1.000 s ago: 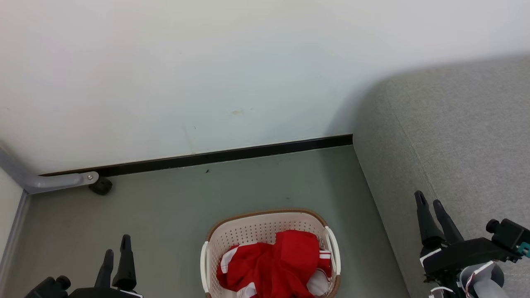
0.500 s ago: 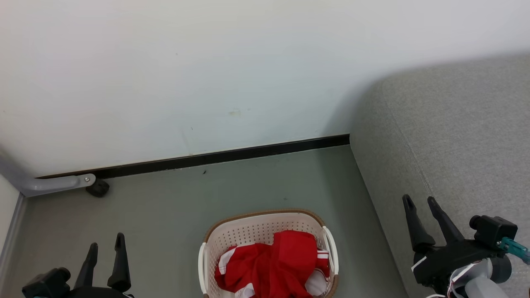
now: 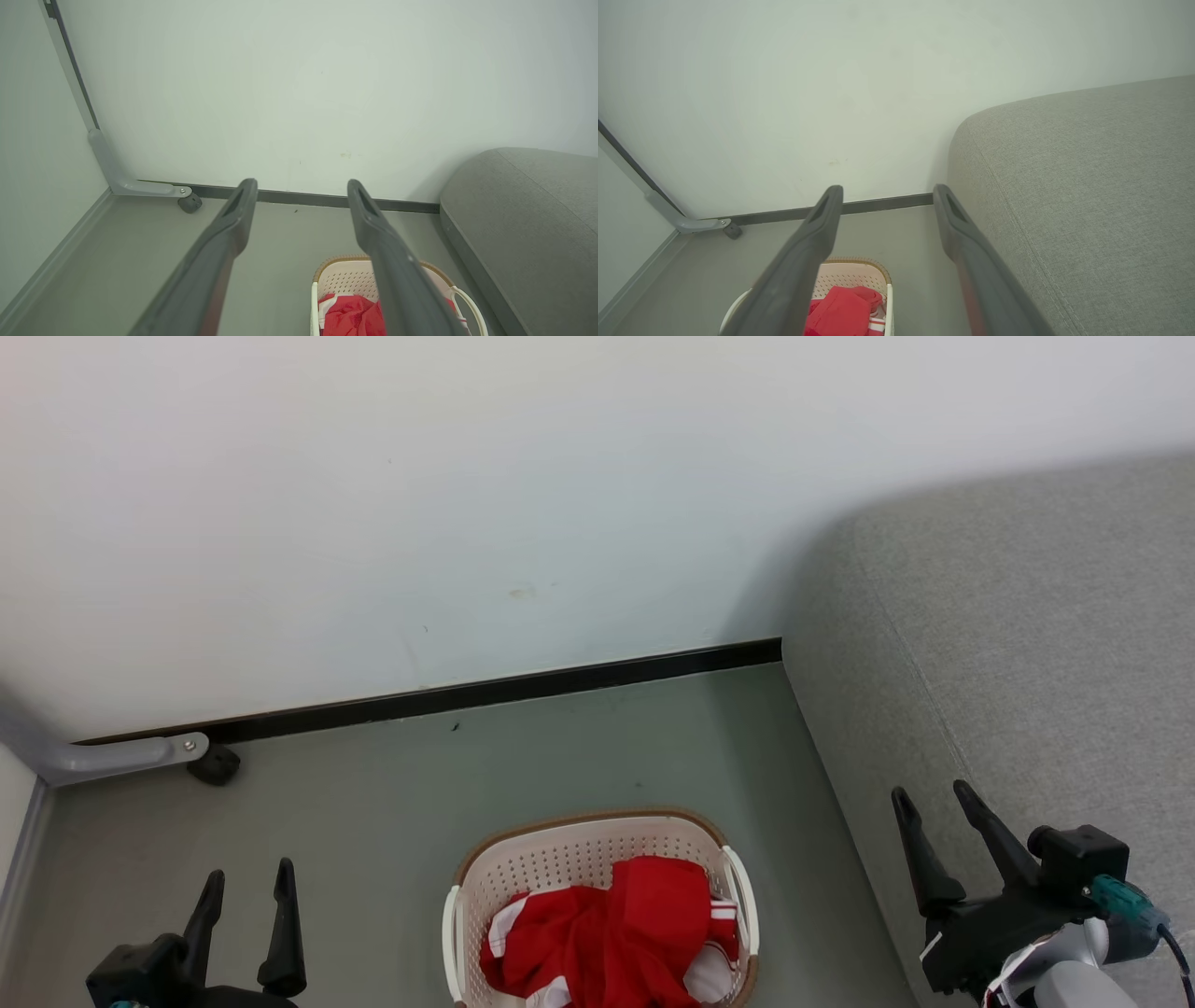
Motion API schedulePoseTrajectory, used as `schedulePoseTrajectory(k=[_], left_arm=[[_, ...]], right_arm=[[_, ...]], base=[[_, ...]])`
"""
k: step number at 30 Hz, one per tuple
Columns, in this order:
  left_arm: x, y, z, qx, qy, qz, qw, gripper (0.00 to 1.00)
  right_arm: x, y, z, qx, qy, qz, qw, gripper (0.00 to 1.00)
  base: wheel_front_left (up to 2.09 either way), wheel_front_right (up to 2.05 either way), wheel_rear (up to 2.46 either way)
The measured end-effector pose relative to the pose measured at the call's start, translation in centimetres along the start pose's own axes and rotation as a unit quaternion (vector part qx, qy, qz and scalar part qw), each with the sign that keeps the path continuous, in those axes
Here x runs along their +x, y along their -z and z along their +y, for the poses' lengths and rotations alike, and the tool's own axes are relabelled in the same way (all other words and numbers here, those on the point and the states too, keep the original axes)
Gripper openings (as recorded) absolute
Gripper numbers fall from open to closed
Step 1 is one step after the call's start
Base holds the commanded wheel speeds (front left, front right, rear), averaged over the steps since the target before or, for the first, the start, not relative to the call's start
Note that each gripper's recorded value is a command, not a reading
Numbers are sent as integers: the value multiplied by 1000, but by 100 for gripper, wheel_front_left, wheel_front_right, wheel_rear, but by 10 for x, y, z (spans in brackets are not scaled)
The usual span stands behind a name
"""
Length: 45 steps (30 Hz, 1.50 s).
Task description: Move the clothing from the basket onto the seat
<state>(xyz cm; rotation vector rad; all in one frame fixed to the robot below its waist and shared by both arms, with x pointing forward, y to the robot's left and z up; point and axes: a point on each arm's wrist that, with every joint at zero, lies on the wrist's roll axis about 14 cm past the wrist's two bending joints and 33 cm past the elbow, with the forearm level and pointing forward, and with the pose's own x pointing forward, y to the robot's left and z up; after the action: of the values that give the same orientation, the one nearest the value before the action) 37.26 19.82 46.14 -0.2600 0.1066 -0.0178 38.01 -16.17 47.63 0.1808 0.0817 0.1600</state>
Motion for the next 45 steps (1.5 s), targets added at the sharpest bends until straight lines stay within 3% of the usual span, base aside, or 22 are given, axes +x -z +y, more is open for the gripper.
schedulePoseTrajectory(k=[10, 27, 45], left_arm=[[1, -4, -1, 57, 10, -14, 998, 100], [3, 5, 6, 52, 2, 0, 999, 100], [39, 37, -24, 27, 49, 39, 998, 100]], right_arm=[[-3, 4, 1, -62, -11, 2, 998, 100], [-2, 11, 0, -63, -6, 10, 998, 100], [13, 13, -14, -67, 12, 12, 998, 100]], base=[[0, 0, 0], [0, 0, 0], [0, 0, 0]])
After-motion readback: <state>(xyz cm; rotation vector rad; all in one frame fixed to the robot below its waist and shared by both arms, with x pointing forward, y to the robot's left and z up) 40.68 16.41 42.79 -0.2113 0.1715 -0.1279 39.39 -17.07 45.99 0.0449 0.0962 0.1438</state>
